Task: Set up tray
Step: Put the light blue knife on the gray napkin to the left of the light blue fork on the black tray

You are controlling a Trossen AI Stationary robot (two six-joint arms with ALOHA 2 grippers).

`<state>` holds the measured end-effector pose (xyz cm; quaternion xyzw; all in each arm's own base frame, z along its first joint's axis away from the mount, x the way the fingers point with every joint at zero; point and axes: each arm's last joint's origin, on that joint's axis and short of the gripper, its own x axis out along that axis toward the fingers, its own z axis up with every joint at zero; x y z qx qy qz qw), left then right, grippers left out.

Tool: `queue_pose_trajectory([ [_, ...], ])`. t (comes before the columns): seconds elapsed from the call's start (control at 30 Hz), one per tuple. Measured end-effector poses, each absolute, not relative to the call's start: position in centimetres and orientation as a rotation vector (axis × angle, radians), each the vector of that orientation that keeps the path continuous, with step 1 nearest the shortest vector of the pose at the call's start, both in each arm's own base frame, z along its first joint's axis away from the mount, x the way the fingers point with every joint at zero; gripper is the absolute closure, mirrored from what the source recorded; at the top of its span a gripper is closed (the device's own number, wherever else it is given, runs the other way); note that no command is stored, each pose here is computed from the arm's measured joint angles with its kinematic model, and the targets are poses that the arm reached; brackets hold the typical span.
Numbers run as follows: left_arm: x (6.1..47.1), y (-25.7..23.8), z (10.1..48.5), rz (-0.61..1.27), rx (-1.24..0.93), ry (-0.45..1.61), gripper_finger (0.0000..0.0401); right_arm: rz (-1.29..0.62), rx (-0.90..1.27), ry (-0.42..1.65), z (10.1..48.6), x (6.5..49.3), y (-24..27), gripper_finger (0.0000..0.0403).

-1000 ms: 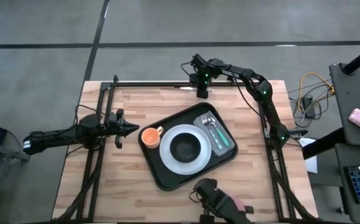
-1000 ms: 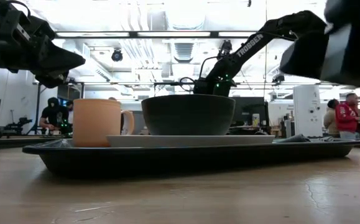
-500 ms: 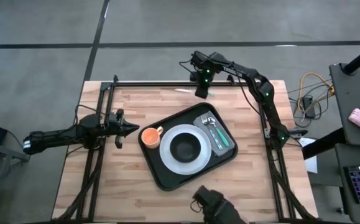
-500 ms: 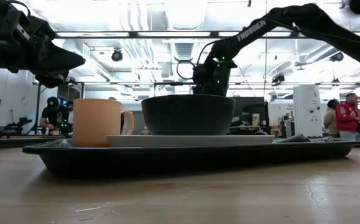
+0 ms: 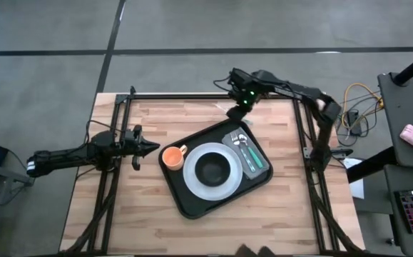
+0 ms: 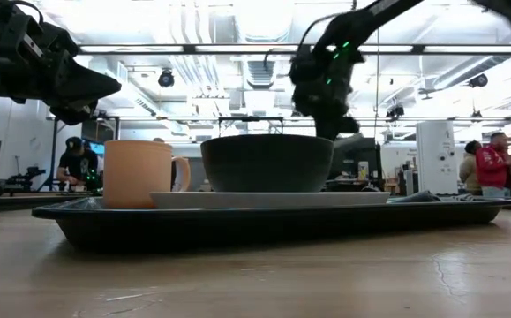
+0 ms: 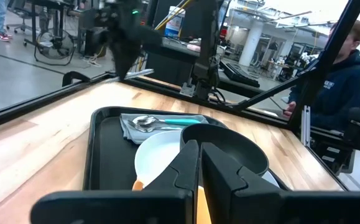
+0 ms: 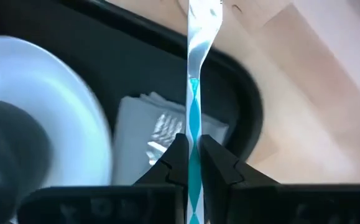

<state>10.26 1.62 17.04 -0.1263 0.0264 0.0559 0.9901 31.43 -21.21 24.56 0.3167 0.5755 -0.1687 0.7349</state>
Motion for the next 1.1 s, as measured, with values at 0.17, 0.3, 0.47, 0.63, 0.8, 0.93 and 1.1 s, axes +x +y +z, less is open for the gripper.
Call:
queue_pose_trajectory([
  [0.17, 10.3, 1.6, 17.0, 0.112, -0.253, 0.053, 0.0401, -0.470, 0.742, 1.163, 25.3, 29.6, -17.1, 0.0391],
  [0.3, 10.3, 1.6, 17.0, 0.112, -0.253, 0.053, 0.0401, -0.494, 0.786, 1.105, 24.9, 28.7, -14.2, 0.0391],
  [0.47, 10.3, 1.6, 17.0, 0.112, -0.253, 0.053, 0.0401, -0.568, 0.806, 1.118, 23.2, 27.6, -11.4, 0.0391],
  [0.63, 10.3, 1.6, 17.0, 0.112, -0.253, 0.052, 0.0401, -0.545, 0.814, 1.133, 21.9, 26.9, -8.7, 0.0391],
  [0.8, 10.3, 1.6, 17.0, 0.112, -0.253, 0.052, 0.0401, -0.484, 0.784, 1.150, 21.7, 26.6, -5.9, 0.0391],
  [0.93, 10.3, 1.6, 17.0, 0.112, -0.253, 0.052, 0.0401, -0.501, 0.710, 1.184, 20.8, 26.2, -4.3, 0.0391],
  [1.1, 10.3, 1.6, 17.1, 0.111, -0.253, 0.052, 0.0401, -0.499, 0.659, 1.208, 19.4, 26.2, -3.2, 0.0391],
])
